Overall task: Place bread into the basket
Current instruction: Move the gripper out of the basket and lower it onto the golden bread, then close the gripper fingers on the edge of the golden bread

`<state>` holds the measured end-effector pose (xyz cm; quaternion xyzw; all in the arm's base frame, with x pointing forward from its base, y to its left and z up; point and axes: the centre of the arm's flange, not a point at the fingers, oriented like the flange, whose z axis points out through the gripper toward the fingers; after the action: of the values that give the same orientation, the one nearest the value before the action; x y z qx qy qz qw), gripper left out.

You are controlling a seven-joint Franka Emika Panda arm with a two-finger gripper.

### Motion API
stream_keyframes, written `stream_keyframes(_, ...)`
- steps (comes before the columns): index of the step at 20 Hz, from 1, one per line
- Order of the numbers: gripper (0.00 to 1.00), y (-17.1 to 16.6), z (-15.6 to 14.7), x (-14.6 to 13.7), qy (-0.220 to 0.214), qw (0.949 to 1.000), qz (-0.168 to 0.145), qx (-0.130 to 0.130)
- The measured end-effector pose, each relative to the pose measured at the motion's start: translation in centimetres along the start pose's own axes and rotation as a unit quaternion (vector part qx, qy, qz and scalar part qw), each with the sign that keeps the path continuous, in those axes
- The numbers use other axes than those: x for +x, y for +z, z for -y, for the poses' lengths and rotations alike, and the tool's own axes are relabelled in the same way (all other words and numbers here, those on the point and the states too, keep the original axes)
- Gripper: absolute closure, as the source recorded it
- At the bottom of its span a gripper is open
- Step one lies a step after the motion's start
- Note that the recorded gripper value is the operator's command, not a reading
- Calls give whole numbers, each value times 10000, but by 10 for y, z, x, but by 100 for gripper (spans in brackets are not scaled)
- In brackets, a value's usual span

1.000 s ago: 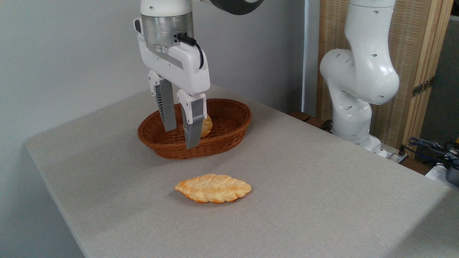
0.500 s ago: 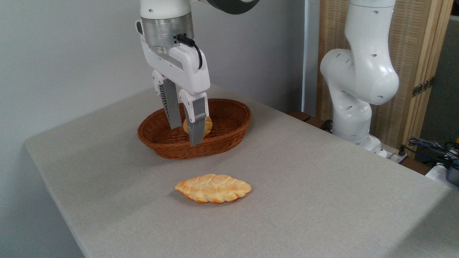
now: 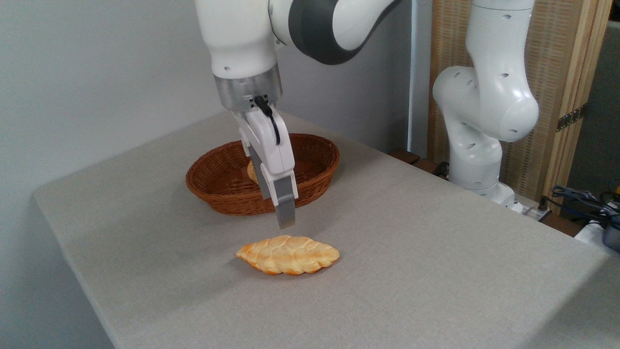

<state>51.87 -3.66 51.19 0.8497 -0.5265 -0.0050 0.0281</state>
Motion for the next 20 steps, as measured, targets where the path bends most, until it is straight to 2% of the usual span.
stream_keyframes(4,0,23,-3,-4,666,9977,63,-125)
stream_keyframes(10,0,59,4,-20,1491,9888,12,-70)
stream_keyframes(13,0,69,6,-24,1687,9857,4,-47)
stream_keyframes(20,0,88,9,-21,1852,9826,73,-123)
